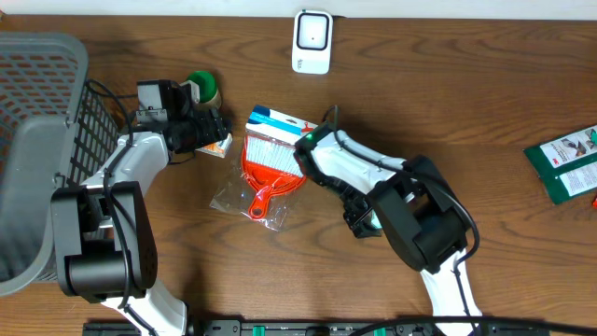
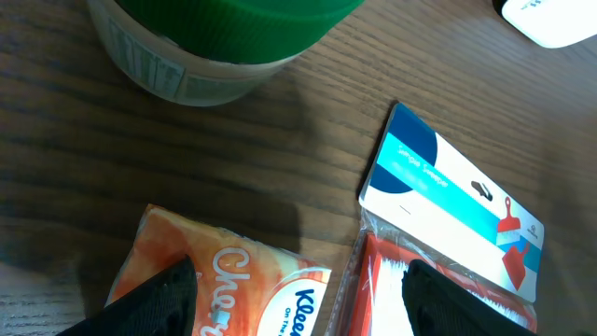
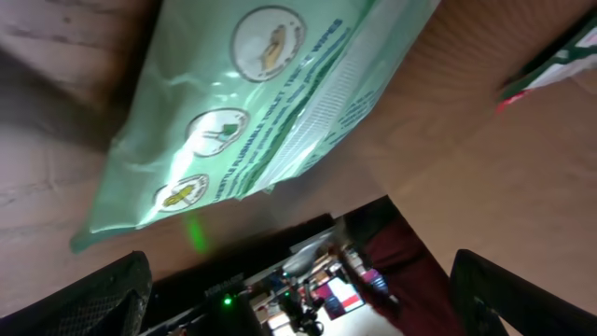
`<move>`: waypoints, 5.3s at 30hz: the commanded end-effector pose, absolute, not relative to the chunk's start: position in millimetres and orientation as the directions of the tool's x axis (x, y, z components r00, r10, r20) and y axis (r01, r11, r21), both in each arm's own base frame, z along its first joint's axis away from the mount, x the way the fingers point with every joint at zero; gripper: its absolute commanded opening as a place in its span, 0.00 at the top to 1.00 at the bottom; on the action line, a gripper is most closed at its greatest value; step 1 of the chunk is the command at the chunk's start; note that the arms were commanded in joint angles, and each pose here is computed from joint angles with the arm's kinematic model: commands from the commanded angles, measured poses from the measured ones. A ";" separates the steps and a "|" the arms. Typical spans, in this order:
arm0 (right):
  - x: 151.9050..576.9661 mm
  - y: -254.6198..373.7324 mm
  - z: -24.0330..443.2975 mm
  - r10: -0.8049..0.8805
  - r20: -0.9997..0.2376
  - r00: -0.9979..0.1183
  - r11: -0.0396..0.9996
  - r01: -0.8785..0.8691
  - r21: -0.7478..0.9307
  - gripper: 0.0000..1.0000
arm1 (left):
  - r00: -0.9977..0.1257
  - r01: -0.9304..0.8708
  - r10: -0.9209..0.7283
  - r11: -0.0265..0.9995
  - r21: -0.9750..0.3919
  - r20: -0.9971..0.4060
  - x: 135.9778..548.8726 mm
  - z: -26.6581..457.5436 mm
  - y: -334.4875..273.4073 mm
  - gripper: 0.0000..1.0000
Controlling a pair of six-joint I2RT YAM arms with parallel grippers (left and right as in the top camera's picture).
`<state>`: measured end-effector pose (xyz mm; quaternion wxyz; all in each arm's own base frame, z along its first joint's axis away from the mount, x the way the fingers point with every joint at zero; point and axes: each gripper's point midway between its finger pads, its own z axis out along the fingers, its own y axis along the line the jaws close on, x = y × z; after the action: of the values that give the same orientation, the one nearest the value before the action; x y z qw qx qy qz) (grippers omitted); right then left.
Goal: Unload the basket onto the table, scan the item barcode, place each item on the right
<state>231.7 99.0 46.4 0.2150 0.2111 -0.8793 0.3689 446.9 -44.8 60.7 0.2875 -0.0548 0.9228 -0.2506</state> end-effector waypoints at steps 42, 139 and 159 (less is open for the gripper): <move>267.3 107.3 31.5 -0.220 0.311 -0.925 0.649 -0.377 -0.661 0.62 | -0.843 0.032 -0.230 0.881 -0.472 -0.487 439.1 52.0 -40.1 0.29; 469.0 194.0 162.3 -0.459 -0.408 -0.790 0.861 -0.282 -0.423 0.99 | -0.838 -0.025 -0.238 0.916 -0.401 -0.491 438.1 42.4 -25.1 0.29; 564.2 319.9 171.4 -0.078 -0.782 -0.618 0.831 -0.474 0.292 0.99 | -0.842 -0.029 -0.239 0.915 -0.402 -0.483 436.4 41.2 -25.2 0.29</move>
<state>559.0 299.8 150.3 -0.4202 0.1903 -0.8835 -0.0816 443.3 -31.8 50.4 0.2806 -0.0639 0.9346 -0.2089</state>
